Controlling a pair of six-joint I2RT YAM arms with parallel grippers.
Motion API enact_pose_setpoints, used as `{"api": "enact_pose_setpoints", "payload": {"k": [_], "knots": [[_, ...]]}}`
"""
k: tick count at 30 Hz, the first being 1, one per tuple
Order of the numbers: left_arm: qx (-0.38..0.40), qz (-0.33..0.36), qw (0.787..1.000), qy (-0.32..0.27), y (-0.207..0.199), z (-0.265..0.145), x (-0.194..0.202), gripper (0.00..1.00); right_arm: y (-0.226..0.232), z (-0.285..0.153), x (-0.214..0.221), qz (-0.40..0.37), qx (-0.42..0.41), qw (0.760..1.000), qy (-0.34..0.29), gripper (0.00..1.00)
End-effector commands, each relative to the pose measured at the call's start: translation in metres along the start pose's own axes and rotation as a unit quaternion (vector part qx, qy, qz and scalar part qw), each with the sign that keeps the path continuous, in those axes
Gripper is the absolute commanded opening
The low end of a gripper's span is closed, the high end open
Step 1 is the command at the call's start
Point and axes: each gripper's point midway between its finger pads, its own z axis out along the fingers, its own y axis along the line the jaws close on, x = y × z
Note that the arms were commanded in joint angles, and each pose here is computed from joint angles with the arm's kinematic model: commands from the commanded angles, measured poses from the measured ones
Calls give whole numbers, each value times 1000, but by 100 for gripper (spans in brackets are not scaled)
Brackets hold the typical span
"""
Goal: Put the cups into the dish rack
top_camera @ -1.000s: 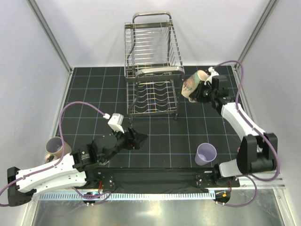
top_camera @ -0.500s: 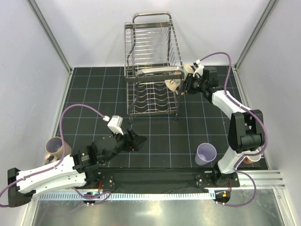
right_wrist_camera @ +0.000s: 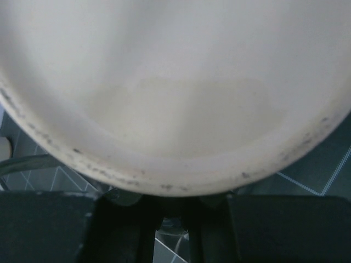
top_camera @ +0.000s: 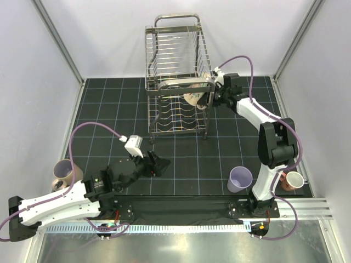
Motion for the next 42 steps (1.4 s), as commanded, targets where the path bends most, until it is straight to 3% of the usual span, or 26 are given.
{"api": "enact_pose_setpoints", "payload": {"k": [1, 19, 25, 33, 42], "knots": [[-9, -6, 1000, -12, 5, -2, -3, 76, 16, -1, -48, -56, 2, 997, -61, 4], [-14, -11, 1000, -12, 9, -3, -1, 76, 7, 19, -25, -107, 90, 989, -40, 4], [-15, -12, 1000, -10, 9, -1, 0, 77, -6, 17, -26, -118, 128, 984, -38, 10], [-17, -11, 1000, -7, 10, 0, 2, 77, -3, 17, -27, -121, 124, 984, -38, 11], [-9, -16, 1000, -7, 6, -3, 1, 77, 0, 20, -15, -113, 115, 987, -23, 33]]}}
